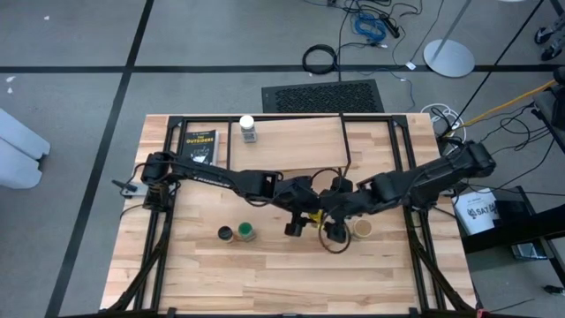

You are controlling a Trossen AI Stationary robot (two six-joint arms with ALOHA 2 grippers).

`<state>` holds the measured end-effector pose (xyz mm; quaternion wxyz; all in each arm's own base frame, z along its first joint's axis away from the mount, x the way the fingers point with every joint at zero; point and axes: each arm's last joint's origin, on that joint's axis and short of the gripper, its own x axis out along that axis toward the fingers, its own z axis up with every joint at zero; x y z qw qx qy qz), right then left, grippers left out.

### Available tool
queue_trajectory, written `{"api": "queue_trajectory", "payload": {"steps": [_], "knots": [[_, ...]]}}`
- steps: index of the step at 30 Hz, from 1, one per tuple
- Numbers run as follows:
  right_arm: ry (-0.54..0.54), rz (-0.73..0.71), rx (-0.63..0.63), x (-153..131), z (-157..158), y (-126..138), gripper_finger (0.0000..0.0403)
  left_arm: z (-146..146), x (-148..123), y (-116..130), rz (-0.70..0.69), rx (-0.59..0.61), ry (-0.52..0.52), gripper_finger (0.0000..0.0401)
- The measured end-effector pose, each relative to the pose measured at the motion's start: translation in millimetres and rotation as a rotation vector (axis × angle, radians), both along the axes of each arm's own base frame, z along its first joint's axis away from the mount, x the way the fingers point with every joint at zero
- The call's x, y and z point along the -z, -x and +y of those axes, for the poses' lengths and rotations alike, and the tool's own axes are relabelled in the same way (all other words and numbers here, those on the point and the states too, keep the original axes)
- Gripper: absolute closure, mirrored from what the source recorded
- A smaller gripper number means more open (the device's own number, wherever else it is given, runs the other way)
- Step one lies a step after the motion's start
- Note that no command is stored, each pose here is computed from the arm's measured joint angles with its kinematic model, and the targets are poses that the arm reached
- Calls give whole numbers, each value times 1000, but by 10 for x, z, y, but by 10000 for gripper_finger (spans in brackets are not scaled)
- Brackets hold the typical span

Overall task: Shelf spices
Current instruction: Remove the yellow seasoning bottle from the shelf

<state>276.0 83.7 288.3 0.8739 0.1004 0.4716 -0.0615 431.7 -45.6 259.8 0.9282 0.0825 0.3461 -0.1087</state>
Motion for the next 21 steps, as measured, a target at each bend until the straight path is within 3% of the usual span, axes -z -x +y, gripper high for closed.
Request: {"api": "queue_trajectory", "payload": {"steps": [7, 21], "knots": [[46, 42, 7, 142, 22, -89, 62, -24, 31, 57, 73, 25, -26, 164], [148, -26, 42, 106, 99, -74, 62, -1, 17, 72, 79, 11, -38, 164]]}}
